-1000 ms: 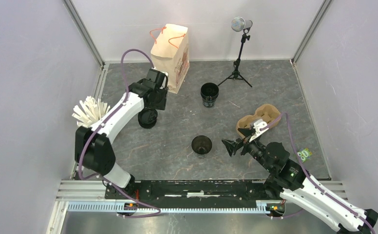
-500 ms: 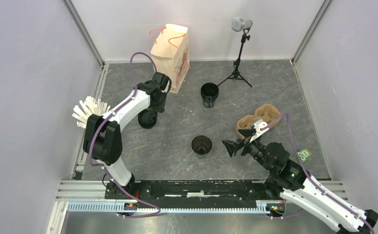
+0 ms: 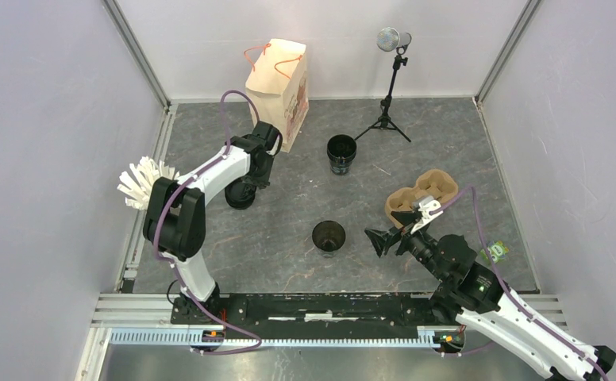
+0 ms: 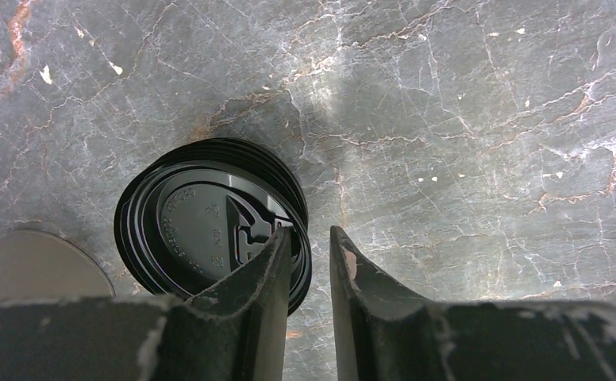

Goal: Pack the takeout coffee

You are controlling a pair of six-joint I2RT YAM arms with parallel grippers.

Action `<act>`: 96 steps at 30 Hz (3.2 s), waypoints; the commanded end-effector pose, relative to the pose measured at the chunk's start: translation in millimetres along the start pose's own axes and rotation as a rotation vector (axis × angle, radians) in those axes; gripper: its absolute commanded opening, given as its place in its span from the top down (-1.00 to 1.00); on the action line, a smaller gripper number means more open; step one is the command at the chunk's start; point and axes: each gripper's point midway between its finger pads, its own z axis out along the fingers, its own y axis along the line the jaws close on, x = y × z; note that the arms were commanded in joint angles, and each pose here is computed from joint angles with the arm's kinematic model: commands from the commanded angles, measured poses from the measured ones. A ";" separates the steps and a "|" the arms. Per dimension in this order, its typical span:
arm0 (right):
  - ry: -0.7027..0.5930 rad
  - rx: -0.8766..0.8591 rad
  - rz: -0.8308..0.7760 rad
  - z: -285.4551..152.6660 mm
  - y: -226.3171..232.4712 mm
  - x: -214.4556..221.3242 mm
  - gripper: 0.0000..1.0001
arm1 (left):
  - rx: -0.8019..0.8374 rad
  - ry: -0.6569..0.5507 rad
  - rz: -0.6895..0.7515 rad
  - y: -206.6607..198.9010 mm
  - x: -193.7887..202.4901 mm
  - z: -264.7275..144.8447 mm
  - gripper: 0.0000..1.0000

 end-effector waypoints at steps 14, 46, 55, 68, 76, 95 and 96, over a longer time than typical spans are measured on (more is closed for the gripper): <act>-0.055 0.002 0.019 -3.7 2.8 -24.3 -0.95 | 0.002 -0.019 0.015 3.4 -7.2 5.2 0.55; -0.380 -0.143 -0.172 16.7 32.2 -83.5 -0.93 | 0.811 -0.383 -0.128 -76.7 -30.7 -219.7 0.95; -0.626 -0.441 -0.379 13.5 94.1 -111.8 -0.96 | 1.356 -0.482 -0.216 -113.7 8.9 -309.6 0.95; -0.662 -0.509 -0.562 21.7 141.5 -93.9 -0.96 | 1.615 -0.500 -0.176 -139.9 49.0 -363.1 0.95; -0.651 -0.415 -0.591 26.3 139.1 -96.4 -0.96 | 1.624 -0.453 -0.130 -152.4 61.3 -361.5 0.95; -0.600 -0.485 -0.638 28.9 159.9 -88.0 -0.96 | 1.568 -0.432 -0.087 -153.5 71.0 -349.5 0.95; -0.597 -0.483 -0.640 29.6 159.9 -87.0 -0.96 | 1.566 -0.429 -0.087 -153.6 71.4 -348.9 0.95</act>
